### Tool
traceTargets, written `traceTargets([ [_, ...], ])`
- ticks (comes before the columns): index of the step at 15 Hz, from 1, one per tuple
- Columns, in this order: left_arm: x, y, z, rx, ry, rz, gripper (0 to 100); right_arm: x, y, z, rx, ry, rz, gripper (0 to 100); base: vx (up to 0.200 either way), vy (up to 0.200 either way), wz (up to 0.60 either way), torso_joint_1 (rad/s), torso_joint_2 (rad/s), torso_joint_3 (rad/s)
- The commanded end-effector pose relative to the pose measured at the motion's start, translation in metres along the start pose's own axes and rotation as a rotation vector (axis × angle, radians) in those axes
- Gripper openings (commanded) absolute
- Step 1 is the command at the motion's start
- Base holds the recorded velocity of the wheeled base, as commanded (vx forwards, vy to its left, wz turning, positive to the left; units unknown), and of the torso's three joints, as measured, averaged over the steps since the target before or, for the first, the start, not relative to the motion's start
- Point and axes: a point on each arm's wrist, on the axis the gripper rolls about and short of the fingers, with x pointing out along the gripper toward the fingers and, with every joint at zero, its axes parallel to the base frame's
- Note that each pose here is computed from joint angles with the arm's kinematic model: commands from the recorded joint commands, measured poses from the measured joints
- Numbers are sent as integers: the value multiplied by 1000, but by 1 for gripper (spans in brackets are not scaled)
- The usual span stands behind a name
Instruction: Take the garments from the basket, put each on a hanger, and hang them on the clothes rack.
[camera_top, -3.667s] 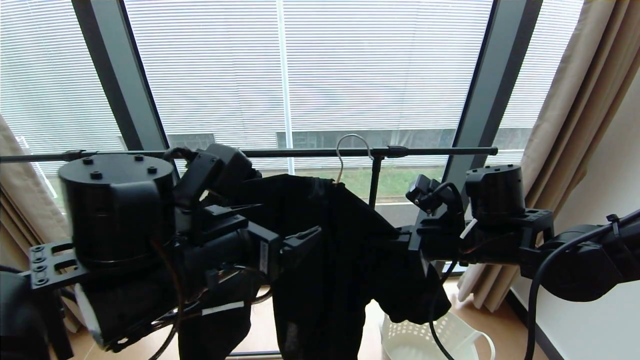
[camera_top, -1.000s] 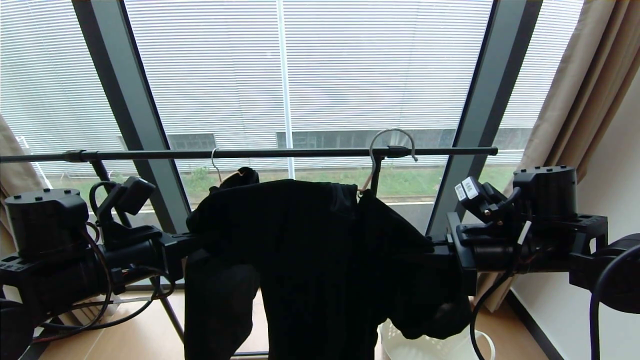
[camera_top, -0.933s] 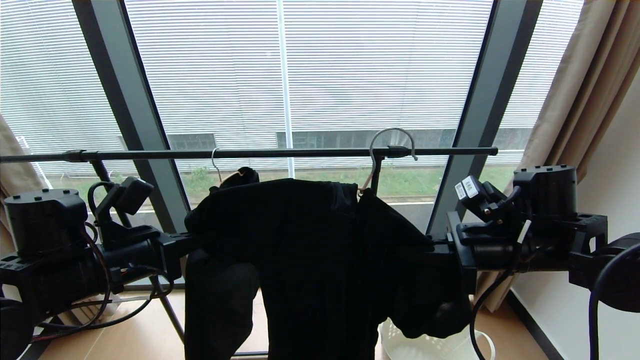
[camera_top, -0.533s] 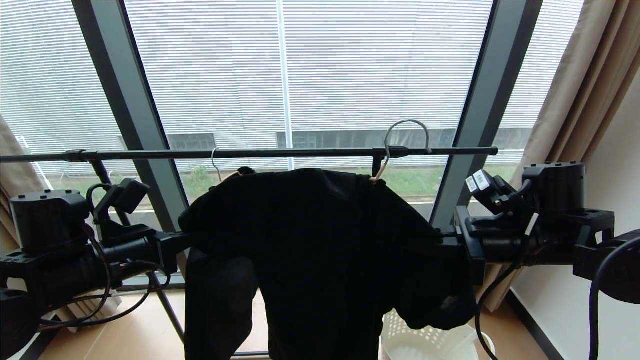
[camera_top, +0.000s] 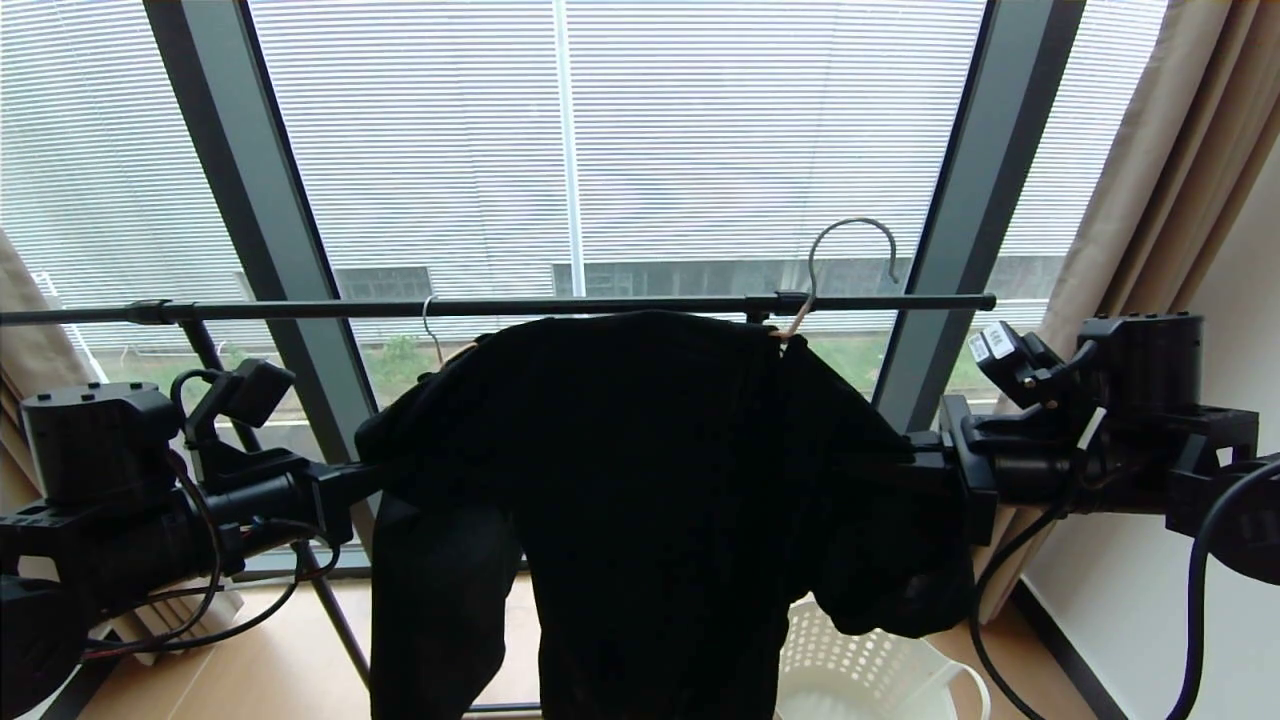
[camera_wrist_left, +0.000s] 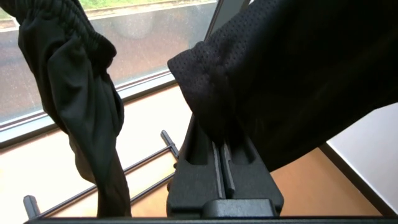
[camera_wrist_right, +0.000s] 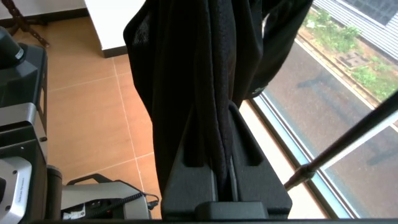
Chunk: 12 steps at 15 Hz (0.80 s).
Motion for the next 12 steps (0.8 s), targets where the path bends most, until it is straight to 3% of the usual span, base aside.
traceTargets([
  [1,0,0,0,-1,0,1,0,-3,-2,0,-1,-2,-12,0,0,0,0,0,0,0],
  [12,-3,17,-1,-7,-28,53,0,-17,-12,3,-23,-27,-59,0,0,0,0,0,0,0],
])
